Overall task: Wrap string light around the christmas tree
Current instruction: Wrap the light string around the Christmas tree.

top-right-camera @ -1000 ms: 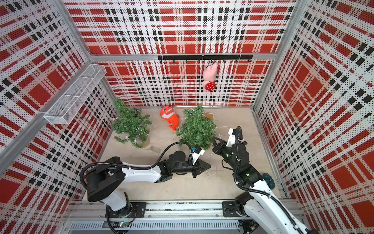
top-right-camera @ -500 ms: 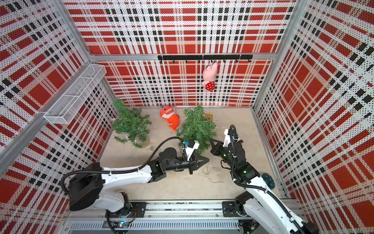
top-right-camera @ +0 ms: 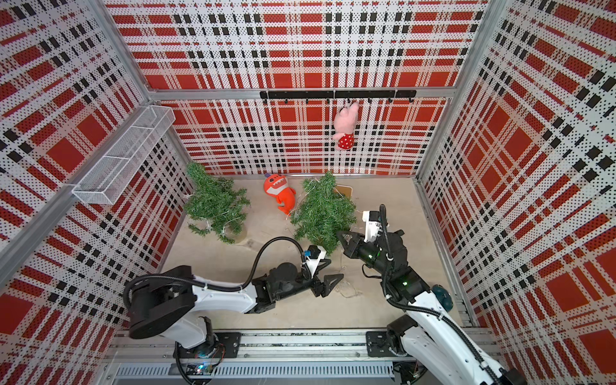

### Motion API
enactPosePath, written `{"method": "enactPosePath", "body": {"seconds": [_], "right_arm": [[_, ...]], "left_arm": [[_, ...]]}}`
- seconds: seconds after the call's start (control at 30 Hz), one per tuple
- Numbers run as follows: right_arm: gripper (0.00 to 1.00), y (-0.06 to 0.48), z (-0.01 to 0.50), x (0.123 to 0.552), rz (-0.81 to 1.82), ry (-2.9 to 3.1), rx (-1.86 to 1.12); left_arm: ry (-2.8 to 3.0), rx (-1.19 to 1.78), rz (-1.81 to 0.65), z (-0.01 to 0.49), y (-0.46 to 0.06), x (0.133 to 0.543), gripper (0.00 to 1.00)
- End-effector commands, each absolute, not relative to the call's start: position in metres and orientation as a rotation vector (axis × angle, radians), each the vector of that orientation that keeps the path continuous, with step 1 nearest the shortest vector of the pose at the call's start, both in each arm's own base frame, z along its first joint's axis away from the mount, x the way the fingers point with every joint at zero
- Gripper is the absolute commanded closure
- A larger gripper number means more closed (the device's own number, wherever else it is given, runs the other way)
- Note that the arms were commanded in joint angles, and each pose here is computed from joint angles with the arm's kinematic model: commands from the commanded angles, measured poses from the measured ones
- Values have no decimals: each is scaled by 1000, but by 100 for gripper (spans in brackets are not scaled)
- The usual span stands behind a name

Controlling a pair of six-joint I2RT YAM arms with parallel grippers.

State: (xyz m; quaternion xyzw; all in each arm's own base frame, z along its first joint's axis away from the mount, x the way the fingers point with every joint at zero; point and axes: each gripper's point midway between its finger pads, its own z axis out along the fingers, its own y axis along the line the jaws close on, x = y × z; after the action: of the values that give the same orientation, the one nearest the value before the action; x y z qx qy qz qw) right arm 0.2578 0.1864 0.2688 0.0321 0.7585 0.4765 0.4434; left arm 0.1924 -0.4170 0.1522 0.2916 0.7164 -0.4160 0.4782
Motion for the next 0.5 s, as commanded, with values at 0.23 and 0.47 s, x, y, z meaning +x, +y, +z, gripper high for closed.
{"method": "enactPosePath", "body": {"seconds": [0.23, 0.47], "right_arm": [[100, 189, 306, 254, 1276, 1750, 67], [100, 188, 309, 262, 1245, 1736, 77]], "left_arm": [[1568, 663, -1171, 190, -457, 190, 54], [1640, 673, -1287, 194, -423, 169, 91]]}}
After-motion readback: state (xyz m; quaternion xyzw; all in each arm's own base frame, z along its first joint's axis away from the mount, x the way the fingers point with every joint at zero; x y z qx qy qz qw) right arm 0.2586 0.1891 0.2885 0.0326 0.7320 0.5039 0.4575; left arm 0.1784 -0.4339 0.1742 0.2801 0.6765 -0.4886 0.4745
